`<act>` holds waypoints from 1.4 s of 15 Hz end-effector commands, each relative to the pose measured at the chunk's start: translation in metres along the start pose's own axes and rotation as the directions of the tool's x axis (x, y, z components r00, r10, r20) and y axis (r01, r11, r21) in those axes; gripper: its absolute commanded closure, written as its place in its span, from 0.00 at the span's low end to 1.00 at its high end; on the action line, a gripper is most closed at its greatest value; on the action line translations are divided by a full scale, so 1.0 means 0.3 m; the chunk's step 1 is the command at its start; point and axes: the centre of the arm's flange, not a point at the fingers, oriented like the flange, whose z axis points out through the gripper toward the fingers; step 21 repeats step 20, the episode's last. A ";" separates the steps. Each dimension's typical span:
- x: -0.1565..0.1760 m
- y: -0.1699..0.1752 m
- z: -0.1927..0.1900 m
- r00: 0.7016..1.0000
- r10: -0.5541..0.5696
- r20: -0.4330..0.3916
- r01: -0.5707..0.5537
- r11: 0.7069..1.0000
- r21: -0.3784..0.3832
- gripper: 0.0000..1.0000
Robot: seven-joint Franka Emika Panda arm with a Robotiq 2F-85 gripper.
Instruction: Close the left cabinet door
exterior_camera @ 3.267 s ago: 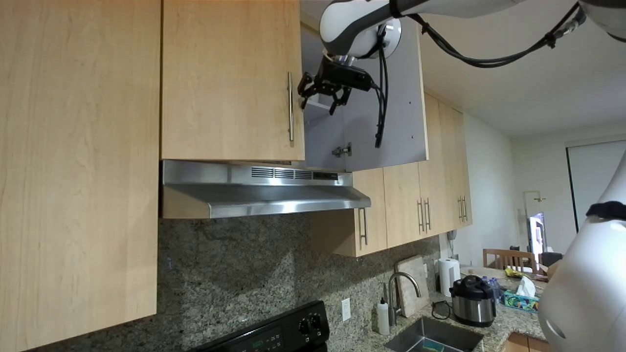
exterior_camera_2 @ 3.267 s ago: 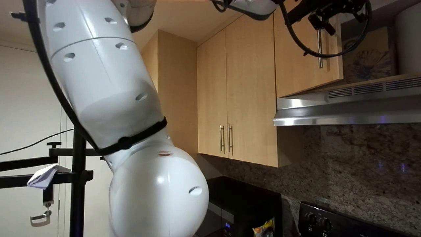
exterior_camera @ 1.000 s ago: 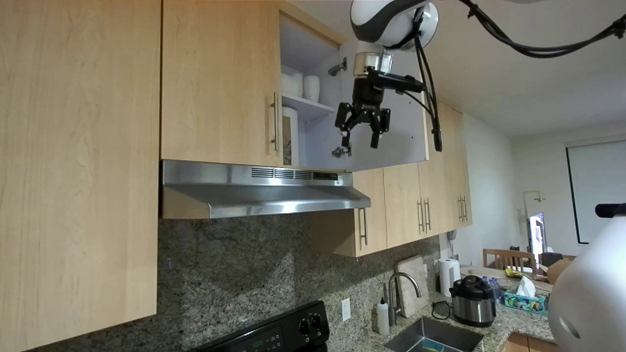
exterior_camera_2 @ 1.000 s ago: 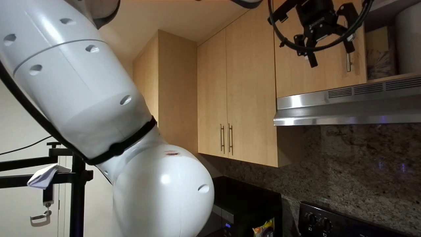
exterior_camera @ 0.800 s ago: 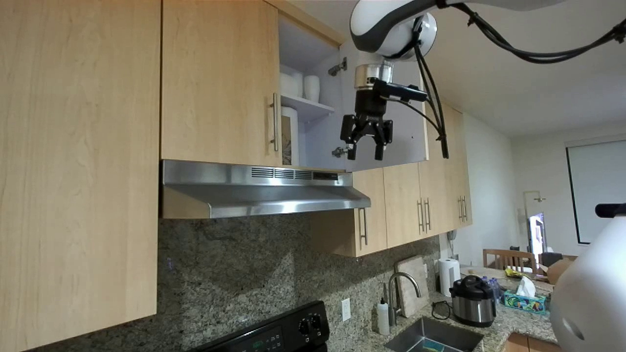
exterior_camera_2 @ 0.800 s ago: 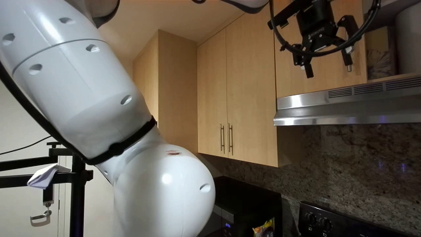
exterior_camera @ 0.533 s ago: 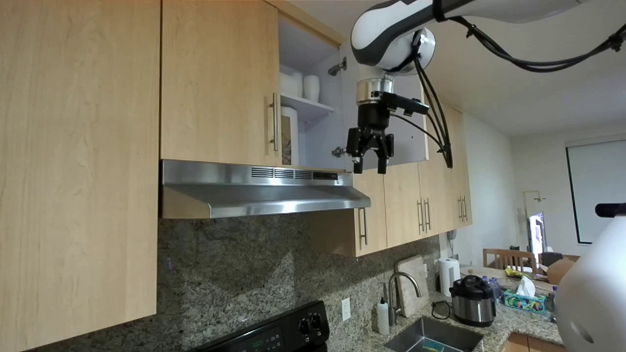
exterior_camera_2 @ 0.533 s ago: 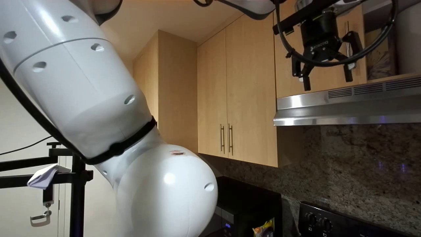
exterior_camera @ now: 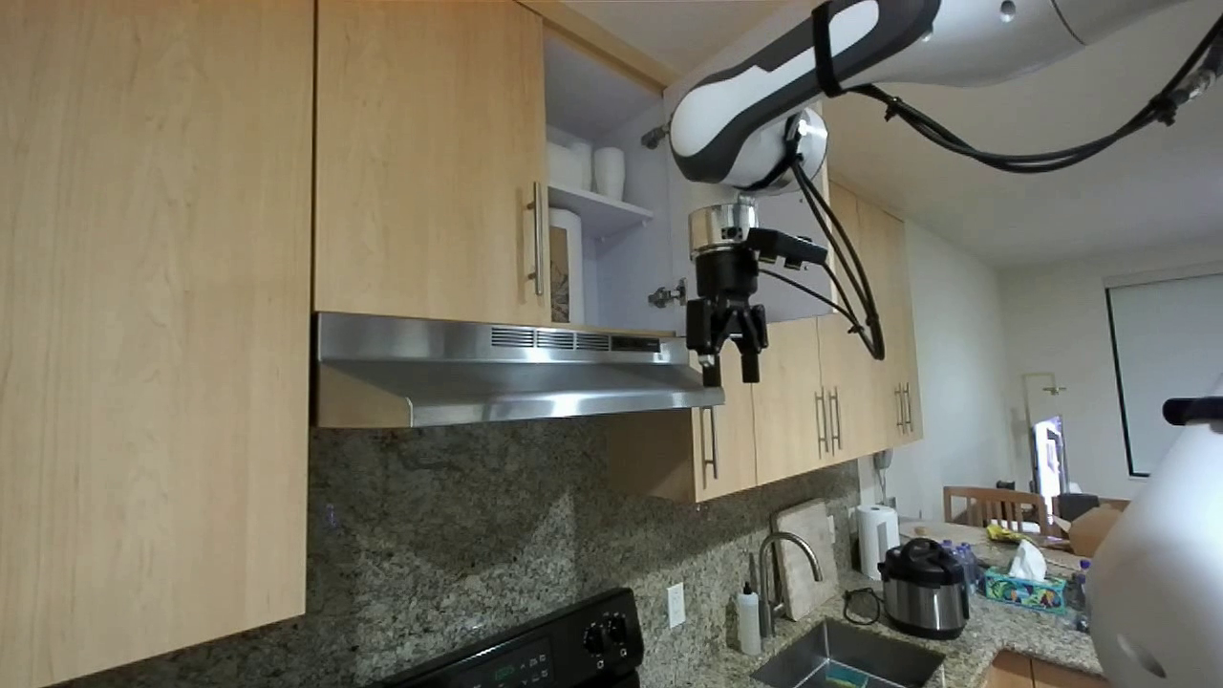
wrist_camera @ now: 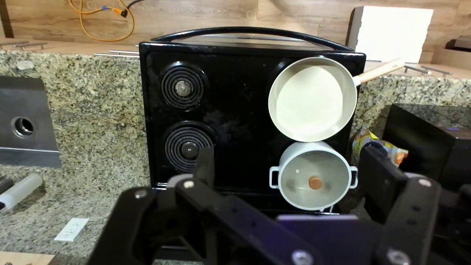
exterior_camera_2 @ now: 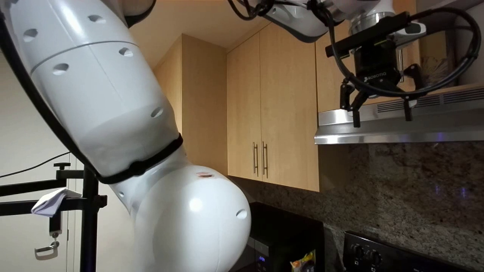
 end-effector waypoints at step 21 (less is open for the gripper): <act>0.017 -0.006 0.033 0.999 -0.016 0.034 0.017 1.000 -0.022 0.00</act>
